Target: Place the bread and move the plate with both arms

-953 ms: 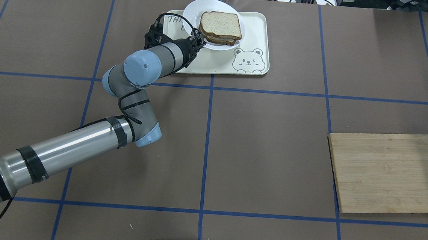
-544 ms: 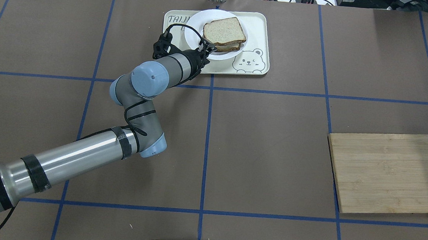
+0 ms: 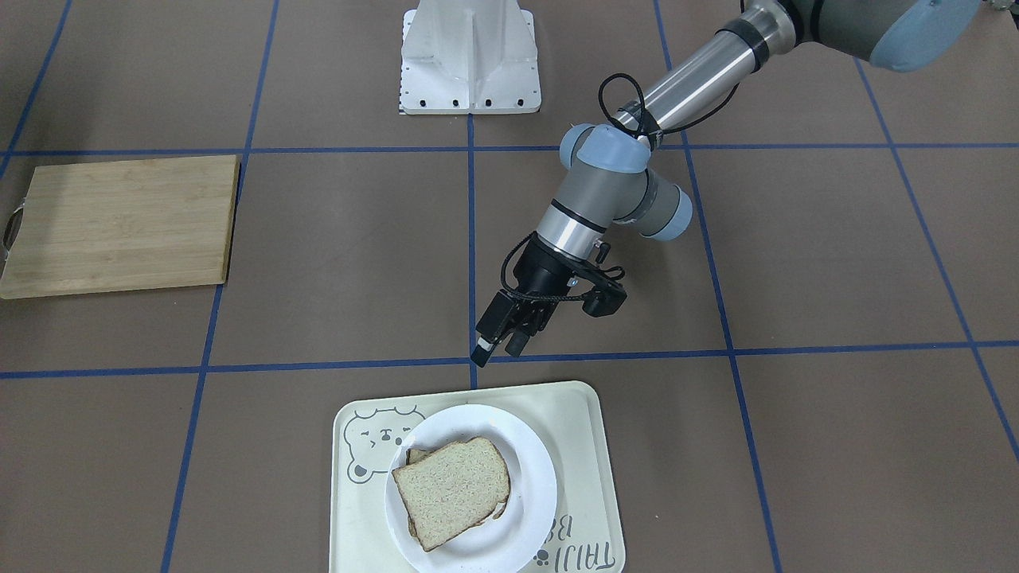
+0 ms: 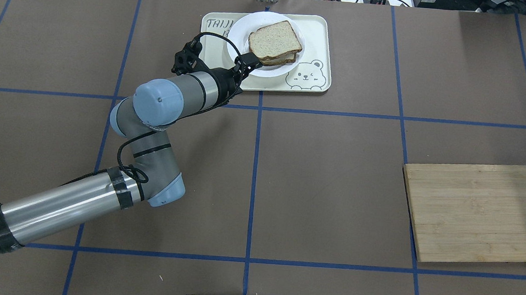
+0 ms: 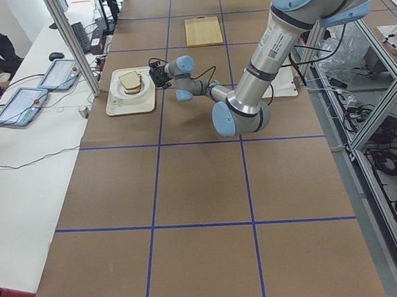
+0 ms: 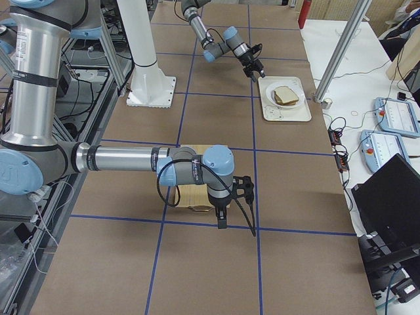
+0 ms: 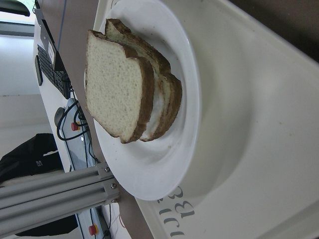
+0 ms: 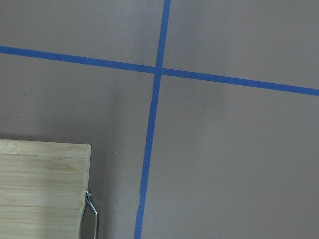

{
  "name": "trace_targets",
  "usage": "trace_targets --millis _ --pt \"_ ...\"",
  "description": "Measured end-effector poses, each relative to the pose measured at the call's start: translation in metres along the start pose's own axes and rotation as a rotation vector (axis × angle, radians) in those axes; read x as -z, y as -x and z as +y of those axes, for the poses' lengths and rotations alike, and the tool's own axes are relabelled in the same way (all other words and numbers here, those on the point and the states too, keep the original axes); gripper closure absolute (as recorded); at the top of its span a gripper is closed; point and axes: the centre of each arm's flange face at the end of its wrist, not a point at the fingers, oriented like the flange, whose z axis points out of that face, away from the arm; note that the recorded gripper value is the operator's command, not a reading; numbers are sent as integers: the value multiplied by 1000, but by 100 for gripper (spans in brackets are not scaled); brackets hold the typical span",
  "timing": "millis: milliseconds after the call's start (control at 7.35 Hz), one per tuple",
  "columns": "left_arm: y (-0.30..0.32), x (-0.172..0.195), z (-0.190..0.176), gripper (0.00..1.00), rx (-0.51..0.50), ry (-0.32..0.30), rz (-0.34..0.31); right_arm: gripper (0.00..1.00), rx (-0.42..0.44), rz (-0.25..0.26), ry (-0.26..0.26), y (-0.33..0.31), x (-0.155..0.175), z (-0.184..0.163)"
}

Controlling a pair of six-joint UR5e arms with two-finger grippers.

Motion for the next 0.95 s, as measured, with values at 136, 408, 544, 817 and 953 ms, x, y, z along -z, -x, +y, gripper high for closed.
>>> trace_targets --millis 136,408,544,817,953 --pt "-9 17 4 2 -131 32 -58 0 0 0 0 0 0 0" --pt "-16 65 -1 2 -465 72 -200 0 0 0 1 0 0 0" --pt "-20 93 -17 2 -612 92 -284 0 -1 0 1 0 -1 0" --pt "-18 157 -78 2 -867 148 -483 0 -1 0 1 0 0 0" --pt "-14 184 -119 2 -968 195 -573 0 0 0 0 0 0 0"
